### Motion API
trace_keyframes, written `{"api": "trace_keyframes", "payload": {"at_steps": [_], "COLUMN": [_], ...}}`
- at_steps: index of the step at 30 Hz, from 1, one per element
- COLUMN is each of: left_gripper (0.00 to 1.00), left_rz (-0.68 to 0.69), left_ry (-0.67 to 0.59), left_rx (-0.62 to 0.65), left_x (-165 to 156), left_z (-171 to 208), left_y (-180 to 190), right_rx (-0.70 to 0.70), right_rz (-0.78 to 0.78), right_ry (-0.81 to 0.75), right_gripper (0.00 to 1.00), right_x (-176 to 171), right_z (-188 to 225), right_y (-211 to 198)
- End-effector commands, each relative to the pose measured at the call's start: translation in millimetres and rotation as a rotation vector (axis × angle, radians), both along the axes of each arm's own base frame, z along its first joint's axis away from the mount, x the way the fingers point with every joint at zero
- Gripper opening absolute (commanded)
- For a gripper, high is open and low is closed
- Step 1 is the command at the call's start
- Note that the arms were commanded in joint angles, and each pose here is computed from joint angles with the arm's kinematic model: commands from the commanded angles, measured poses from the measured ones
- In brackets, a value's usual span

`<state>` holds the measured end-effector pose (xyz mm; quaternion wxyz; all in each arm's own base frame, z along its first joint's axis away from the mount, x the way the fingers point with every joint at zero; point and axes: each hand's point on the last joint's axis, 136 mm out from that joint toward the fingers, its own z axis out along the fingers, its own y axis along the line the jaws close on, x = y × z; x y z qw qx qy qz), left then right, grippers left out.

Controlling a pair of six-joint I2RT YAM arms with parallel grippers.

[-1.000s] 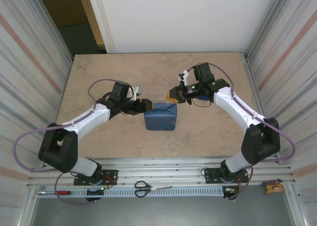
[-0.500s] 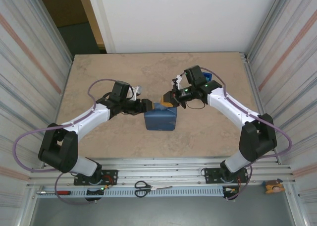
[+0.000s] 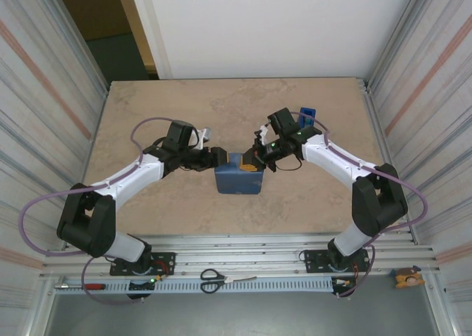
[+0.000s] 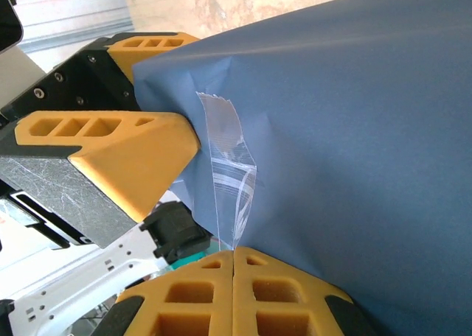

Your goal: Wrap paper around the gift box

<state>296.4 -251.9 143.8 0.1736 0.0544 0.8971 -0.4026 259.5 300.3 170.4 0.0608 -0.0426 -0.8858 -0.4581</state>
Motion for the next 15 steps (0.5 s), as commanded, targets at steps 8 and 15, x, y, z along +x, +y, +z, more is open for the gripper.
{"api": "trace_keyframes", "payload": {"at_steps": [8, 15], "left_gripper": [0.62, 0.64], "left_rz": [-0.031, -0.012], "left_ry": [0.031, -0.050], "left_rx": [0.027, -0.017], "left_x": [-18.3, -5.0], "left_z": [-3.5, 38.8], "left_y": [1.8, 3.1], "right_rx": [-0.290, -0.410], "right_rz": [0.006, 0.005], "right_ry": [0.012, -0.014], "right_gripper": [0.00, 0.00], "right_x": [-15.3, -18.5], "right_z": [-35.6, -48.6], "right_y": [-23.4, -30.6]}}
